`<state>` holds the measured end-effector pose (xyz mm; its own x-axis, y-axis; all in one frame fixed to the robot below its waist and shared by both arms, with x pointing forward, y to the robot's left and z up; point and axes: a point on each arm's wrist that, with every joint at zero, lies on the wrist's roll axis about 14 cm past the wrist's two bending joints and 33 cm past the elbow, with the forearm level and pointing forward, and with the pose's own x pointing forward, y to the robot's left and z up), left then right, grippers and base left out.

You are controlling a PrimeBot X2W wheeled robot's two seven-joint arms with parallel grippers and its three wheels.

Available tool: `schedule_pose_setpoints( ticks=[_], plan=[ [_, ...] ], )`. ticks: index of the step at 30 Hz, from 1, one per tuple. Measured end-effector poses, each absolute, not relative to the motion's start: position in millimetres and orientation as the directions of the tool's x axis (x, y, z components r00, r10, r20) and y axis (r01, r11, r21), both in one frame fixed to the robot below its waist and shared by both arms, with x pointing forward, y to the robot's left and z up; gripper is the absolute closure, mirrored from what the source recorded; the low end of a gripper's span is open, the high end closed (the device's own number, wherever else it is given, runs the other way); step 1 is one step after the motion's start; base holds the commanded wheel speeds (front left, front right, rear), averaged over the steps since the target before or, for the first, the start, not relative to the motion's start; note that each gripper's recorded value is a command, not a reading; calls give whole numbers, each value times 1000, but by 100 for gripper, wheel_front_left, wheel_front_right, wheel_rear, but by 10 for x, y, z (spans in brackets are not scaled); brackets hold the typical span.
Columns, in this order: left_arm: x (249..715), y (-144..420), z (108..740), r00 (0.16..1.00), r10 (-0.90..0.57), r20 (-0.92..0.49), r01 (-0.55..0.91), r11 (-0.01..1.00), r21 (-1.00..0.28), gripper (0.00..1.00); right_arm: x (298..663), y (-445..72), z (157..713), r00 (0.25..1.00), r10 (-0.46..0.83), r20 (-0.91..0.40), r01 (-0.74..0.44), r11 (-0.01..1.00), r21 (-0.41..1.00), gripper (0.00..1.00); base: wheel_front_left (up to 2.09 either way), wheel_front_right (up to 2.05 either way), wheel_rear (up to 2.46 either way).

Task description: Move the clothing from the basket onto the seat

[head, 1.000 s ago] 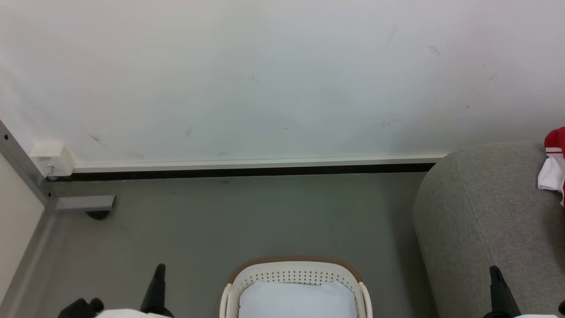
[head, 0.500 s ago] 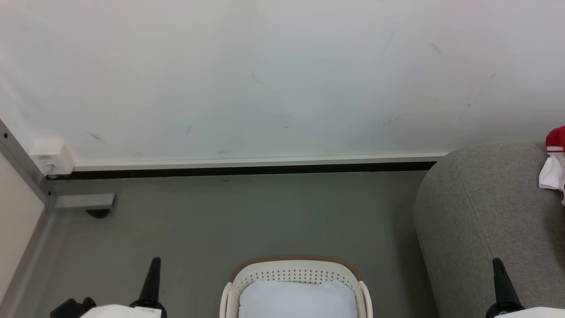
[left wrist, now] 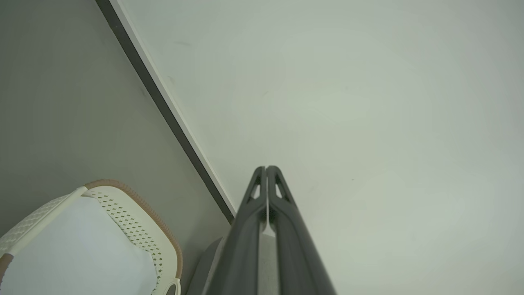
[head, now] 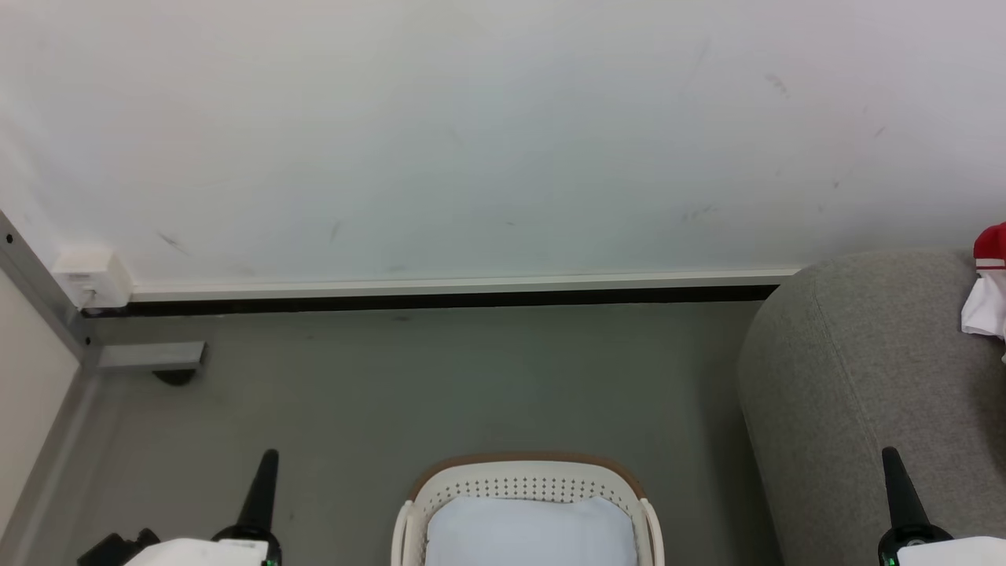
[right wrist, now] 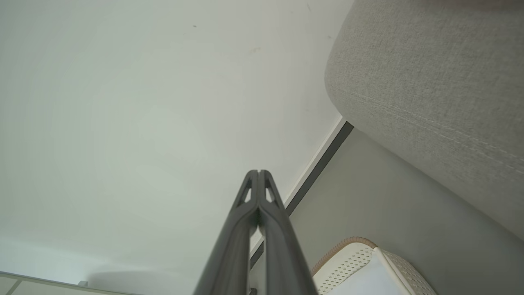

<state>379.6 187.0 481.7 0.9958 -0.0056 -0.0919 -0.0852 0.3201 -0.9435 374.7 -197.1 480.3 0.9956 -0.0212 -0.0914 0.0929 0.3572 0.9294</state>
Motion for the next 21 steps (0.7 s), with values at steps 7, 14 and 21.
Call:
schedule_pose_setpoints(
  ticks=[7,14,21],
  plan=[
    [3823,1886,4872,997,-6,-75,-71,263,-962,100,3771,-1978,4839,997,-19,-81,83,294,952,100,0,0,0],
    [3831,1912,4895,998,-2,-67,-65,208,-976,100,3788,-1983,4873,997,-17,-69,71,233,970,100,0,0,0],
    [3841,1931,4924,998,-2,-57,-56,155,-986,100,3807,-1981,4908,998,-11,-57,58,177,982,100,0,0,0]
  ],
)
